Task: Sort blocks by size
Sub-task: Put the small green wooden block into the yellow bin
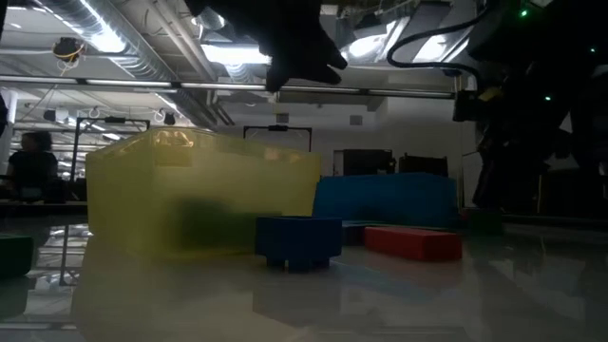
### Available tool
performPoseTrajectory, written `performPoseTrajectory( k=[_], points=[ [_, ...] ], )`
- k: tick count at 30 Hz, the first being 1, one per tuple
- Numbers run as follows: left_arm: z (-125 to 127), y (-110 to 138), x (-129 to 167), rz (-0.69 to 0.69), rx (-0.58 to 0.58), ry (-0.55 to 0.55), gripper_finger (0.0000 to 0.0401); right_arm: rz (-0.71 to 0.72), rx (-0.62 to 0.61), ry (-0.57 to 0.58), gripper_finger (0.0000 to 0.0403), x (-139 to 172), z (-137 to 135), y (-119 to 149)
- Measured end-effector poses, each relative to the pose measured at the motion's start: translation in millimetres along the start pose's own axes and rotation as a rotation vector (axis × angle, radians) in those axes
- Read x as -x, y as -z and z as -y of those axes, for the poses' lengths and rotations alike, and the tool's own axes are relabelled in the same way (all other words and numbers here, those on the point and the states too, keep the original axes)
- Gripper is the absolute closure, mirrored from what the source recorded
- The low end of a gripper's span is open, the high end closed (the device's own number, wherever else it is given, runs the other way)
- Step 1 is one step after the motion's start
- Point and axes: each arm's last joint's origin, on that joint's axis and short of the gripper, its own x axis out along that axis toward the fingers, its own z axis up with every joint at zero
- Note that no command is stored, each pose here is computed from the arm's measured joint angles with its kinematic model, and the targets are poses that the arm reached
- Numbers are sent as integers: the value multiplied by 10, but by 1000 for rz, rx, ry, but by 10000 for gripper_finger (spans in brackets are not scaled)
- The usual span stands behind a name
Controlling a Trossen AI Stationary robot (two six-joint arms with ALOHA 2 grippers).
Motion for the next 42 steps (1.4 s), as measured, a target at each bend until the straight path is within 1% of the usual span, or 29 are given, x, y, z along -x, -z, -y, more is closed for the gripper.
performPoseTrajectory(
  k=[7, 16, 21, 24, 31, 36, 38, 40, 42],
  points=[
    [85, 69, -5, -33, -17, 8, 285, -20, 5, 10, 171, -69, 29, 111],
    [270, 148, 2, -57, -50, 33, 285, 18, -12, -30, 171, -118, 17, 135],
    [387, 190, 12, -49, -74, 11, 285, 8, -10, -35, 174, -136, 24, 168],
    [457, 216, 21, -43, -84, -4, 285, 9, -10, -45, 193, -139, 21, 169],
    [647, 292, 53, -29, -94, -31, 285, 10, -10, -51, 272, -138, 18, 166],
    [793, 346, 119, -14, -83, -54, 285, 10, -10, -54, 274, -138, 16, 165],
    [848, 369, 157, -5, -72, -73, 285, 11, -11, -62, 269, -137, 13, 161],
    [904, 400, 210, -4, -62, -95, 285, -6, -10, -100, 258, -121, -4, 142],
    [960, 428, 275, 1, -51, -115, 285, -18, 1, -165, 255, -87, -39, 91]
  ],
)
